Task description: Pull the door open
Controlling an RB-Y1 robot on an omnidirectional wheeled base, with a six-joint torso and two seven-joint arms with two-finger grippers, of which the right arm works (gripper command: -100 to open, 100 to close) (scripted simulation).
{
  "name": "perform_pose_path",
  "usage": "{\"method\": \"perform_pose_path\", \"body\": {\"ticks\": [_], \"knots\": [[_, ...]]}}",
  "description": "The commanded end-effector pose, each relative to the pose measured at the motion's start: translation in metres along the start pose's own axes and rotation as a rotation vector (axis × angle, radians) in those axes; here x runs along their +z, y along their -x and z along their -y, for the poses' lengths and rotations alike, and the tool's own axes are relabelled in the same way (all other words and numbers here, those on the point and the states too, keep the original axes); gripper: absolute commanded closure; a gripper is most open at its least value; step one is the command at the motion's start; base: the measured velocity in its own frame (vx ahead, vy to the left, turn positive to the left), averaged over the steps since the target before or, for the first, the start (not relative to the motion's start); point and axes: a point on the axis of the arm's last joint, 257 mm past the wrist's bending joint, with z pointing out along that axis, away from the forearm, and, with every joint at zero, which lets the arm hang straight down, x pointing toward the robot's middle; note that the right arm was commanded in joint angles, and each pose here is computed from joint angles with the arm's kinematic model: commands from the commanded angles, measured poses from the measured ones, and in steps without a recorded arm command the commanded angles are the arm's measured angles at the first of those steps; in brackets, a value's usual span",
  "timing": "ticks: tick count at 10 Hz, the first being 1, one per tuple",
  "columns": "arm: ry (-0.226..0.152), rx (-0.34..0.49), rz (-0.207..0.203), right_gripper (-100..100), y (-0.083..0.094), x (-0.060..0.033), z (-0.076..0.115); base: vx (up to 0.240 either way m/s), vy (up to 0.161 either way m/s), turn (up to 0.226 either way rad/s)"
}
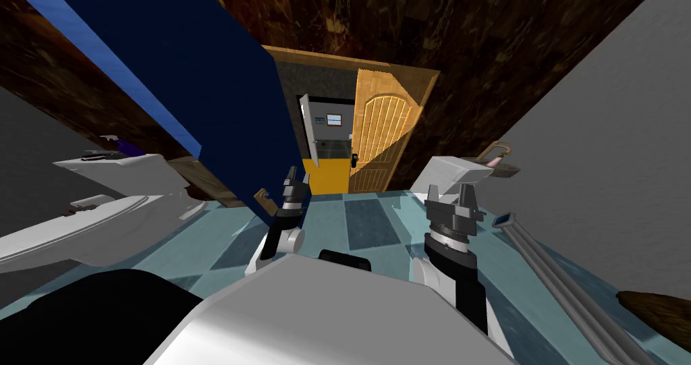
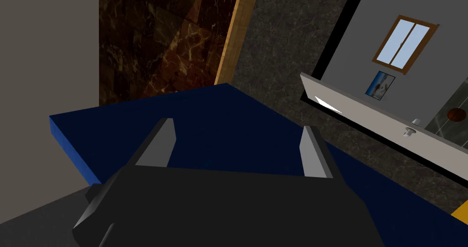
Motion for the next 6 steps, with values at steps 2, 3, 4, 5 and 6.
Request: {"method": "perform_pose_path", "body": {"ticks": [2, 3, 4, 5, 6], "knots": [[-0.016, 0.026, -0.012, -100, -0.006, 0.0, 0.013, 0.1, 0.034, -0.055], [-0.026, 0.04, -0.019, -100, -0.01, 0.0, 0.02, 0.168, 0.019, -0.033], [-0.036, 0.055, -0.026, -100, -0.014, -0.0001, 0.028, 0.171, 0.017, -0.062], [-0.05, 0.075, -0.036, -100, -0.02, -0.0003, 0.038, 0.198, 0.026, -0.076], [-0.057, 0.085, -0.041, -100, -0.023, -0.0005, 0.043, 0.169, 0.03, -0.06]]}}
